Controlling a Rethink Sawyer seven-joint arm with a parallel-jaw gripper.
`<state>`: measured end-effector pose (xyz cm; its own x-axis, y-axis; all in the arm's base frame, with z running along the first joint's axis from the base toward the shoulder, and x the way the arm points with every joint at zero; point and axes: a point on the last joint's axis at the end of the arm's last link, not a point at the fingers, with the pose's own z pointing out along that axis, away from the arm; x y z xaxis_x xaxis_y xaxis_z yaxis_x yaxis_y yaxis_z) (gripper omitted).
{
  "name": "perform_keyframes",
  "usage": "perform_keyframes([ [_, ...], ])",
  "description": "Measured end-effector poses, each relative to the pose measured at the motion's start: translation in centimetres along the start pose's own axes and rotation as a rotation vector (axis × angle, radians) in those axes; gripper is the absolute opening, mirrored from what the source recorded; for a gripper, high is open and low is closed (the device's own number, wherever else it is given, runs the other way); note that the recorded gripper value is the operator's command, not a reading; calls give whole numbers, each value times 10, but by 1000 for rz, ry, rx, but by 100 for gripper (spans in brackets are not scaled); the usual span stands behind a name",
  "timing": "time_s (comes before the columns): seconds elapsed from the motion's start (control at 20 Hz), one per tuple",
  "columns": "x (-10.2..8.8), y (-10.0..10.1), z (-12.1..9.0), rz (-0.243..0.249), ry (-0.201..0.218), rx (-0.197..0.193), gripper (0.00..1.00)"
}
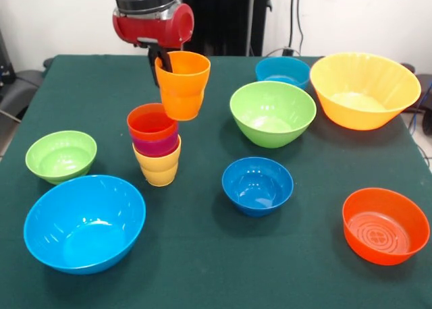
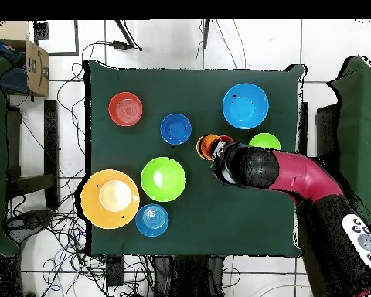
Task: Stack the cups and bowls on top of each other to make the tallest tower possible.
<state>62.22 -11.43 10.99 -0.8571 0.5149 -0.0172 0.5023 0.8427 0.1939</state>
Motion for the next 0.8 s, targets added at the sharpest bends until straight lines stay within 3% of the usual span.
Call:
perform_keyframes([
  [0.35,5,-10,15,-12,22,-9,0],
  [0.8,-2,-20,12,-31,3,-19,0],
])
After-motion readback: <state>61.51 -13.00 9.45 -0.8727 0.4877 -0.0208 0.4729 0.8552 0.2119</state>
